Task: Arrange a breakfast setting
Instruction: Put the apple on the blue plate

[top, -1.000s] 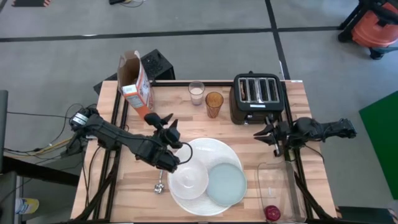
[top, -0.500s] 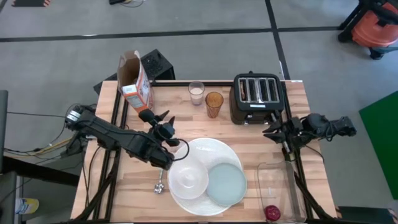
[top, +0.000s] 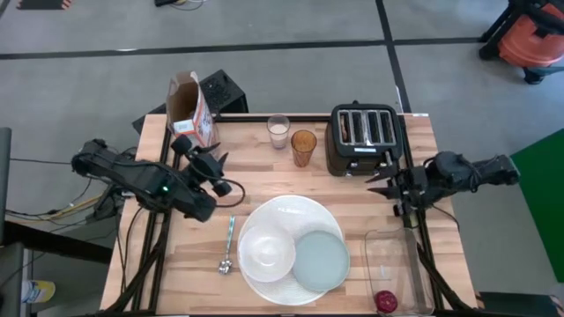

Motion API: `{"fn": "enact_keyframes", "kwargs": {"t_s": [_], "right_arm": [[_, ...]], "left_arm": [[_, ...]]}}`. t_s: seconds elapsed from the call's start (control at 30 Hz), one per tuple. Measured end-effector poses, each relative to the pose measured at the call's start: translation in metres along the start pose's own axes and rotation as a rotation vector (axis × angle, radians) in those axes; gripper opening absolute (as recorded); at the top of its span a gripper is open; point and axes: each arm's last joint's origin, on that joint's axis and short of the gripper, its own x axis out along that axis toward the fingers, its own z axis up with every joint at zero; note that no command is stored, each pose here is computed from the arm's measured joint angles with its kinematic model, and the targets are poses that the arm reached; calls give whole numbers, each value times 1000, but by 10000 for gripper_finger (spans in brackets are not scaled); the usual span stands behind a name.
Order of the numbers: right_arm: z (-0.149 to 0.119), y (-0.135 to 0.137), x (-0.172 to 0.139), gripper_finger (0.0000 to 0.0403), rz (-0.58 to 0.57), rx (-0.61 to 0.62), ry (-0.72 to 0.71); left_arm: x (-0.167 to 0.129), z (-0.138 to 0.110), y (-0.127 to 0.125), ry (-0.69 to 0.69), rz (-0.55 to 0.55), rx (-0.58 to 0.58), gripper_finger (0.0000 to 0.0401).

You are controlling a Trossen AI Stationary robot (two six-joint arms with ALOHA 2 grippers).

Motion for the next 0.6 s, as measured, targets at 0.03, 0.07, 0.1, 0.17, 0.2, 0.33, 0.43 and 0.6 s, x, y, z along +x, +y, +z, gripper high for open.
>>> {"fn": "enact_keyframes", "kwargs": {"t_s": [0.03, 0.07, 0.1, 0.17, 0.2, 0.33, 0.43, 0.6], "right_arm": [[2, -1, 3, 123, 10, -6, 41], [6, -1, 7, 132, 18, -7, 75], [8, -2, 10, 141, 28, -7, 117], [12, -3, 15, 160, 34, -10, 210], [14, -4, 18, 169, 29, -9, 247], [21, -6, 27, 203, 24, 78, 340], [23, -7, 31, 219, 0, 238, 354], [19, -1, 31, 222, 65, 447, 397]], "left_arm": [[-1, 0, 3, 7, -15, -9, 139], [-2, 0, 5, 11, -24, -16, 139], [-2, 0, 6, 13, -31, -22, 139], [-2, -1, 7, 16, -37, -25, 139], [-2, -1, 7, 16, -37, -25, 139], [-2, -1, 5, 17, -34, -17, 139], [0, -4, 2, 15, -25, -5, 139], [3, -10, -2, 23, -15, 23, 139]]}}
